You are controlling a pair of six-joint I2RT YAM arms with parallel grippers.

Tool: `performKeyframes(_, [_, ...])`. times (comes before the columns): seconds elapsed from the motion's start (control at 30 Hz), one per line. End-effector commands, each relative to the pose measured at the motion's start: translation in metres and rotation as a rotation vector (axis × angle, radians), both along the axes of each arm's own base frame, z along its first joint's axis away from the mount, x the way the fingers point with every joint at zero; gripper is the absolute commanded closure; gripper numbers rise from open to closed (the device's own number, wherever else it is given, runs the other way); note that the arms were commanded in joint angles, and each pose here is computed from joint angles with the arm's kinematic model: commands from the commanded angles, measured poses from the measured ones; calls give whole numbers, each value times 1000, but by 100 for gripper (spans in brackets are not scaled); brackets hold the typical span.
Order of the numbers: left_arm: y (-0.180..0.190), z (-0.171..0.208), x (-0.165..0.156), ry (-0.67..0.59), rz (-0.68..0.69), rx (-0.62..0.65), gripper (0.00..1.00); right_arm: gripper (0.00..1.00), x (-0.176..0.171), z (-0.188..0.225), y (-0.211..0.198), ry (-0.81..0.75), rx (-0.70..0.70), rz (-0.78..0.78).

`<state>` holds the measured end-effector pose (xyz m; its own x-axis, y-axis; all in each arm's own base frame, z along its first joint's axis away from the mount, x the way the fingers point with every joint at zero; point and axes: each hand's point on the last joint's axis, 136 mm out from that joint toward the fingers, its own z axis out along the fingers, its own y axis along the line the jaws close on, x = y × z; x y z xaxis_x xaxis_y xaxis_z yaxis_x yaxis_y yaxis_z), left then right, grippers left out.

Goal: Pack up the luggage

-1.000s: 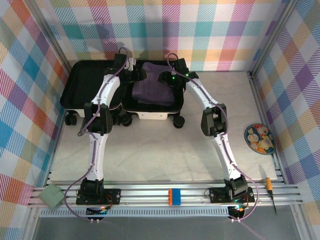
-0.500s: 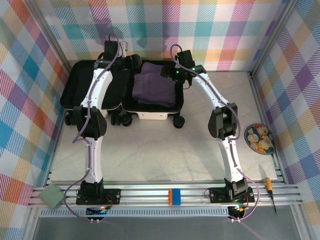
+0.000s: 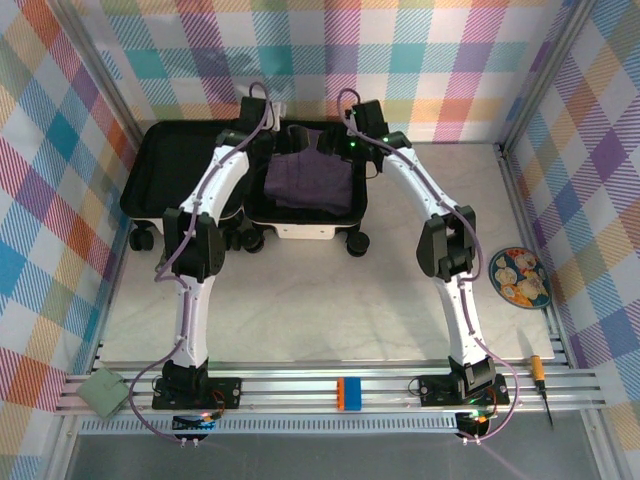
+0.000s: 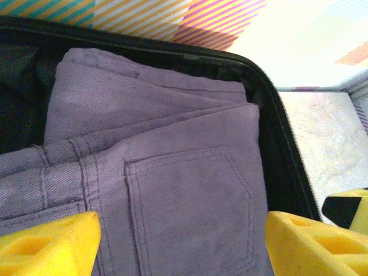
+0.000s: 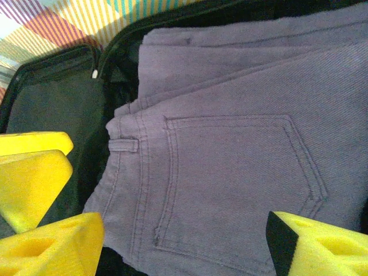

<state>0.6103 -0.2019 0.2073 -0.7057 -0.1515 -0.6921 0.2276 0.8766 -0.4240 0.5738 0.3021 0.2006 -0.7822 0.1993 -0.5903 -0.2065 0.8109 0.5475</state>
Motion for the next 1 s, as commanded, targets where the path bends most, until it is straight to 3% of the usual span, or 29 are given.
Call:
performKeyframes(0.0, [10, -47, 9, 79, 66, 10, 25, 25, 4, -16, 14, 18, 30, 27])
performKeyframes(0.2, [10, -92, 11, 159, 87, 14, 27, 25, 5, -49, 11, 74, 16, 15])
performKeyframes(0.33, [11, -96, 10, 169, 94, 16, 27, 25, 8, -63, 7, 98, 21, 9])
performKeyframes(0.5, [15, -59, 5, 111, 101, 12, 27, 26, 9, -62, 6, 93, 26, 19])
performKeyframes(0.7, [39, 19, -20, -18, 160, 48, 25, 25, 5, -44, 3, 56, 6, 37])
performKeyframes(0.83, [76, 52, -48, -28, 257, 117, 24, 25, 0, -34, 0, 39, -3, 49])
performKeyframes(0.97, [136, 53, -76, 19, 386, 202, 23, 26, -9, -25, -2, 21, -6, 72])
